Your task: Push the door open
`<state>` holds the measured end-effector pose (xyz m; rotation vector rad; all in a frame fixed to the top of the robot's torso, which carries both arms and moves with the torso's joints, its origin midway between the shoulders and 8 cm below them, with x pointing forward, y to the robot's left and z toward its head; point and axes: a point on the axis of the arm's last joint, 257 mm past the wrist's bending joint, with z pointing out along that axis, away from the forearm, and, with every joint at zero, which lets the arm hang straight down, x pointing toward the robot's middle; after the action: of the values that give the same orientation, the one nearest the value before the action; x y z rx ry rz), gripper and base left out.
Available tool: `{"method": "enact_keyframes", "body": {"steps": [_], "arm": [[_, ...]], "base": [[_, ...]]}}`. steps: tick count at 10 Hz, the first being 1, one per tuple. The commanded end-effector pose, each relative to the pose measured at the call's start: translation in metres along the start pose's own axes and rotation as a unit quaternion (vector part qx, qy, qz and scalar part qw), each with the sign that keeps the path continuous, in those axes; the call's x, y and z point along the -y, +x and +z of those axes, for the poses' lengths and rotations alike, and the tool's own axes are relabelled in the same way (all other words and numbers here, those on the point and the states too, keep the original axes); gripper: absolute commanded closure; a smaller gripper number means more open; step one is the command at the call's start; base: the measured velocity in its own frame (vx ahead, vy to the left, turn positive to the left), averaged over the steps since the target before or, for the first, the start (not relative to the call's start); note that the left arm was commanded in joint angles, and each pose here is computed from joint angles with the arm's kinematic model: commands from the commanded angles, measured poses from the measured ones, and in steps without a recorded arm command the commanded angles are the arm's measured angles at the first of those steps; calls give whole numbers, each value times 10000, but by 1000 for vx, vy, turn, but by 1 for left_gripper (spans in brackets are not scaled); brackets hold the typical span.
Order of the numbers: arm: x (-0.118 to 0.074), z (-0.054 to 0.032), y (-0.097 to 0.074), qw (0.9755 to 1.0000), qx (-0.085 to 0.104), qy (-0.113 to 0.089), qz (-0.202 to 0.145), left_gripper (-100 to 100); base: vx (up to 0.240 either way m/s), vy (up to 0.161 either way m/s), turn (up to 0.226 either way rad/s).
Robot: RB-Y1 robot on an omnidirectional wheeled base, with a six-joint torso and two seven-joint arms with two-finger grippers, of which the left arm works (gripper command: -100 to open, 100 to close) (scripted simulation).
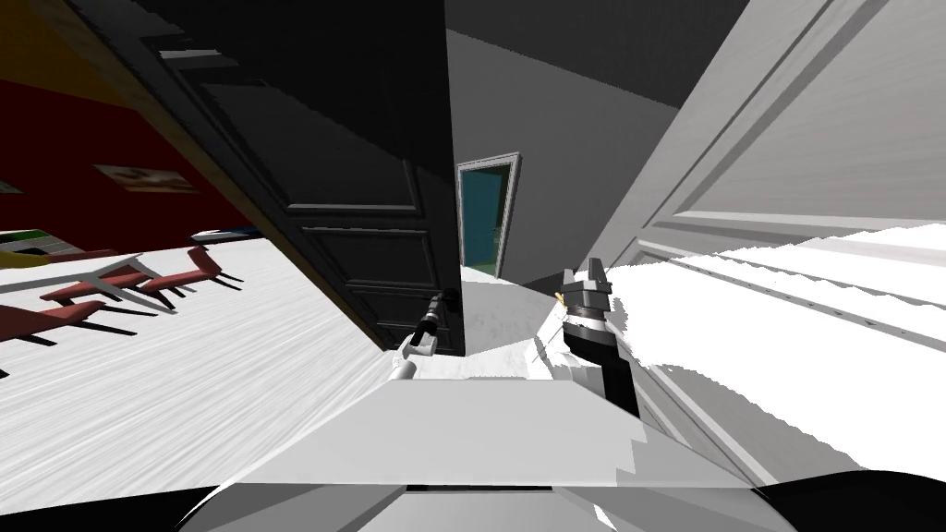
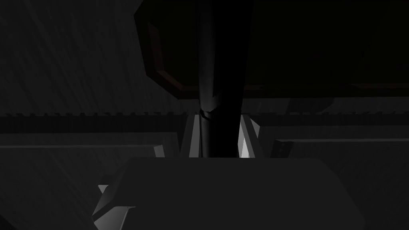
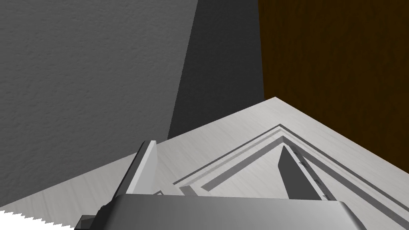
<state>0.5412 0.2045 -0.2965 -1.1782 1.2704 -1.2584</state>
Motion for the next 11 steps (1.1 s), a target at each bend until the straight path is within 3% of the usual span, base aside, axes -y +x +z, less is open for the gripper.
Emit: {"method": "enact_keyframes", "body": {"steps": [1, 2, 3, 6, 11], "arm": [[41, 22, -88, 9999, 92, 43, -3, 100], [6, 17, -48, 10000, 49, 0, -10, 100], [35, 20, -165, 9998, 151, 28, 87, 100], [47, 10, -268, 9994, 282, 39, 171, 100], [51, -10, -310, 9986, 511, 48, 146, 100]], "base": [[138, -94, 50], [66, -42, 24], [134, -38, 69], [184, -69, 103], [199, -66, 109]]}}
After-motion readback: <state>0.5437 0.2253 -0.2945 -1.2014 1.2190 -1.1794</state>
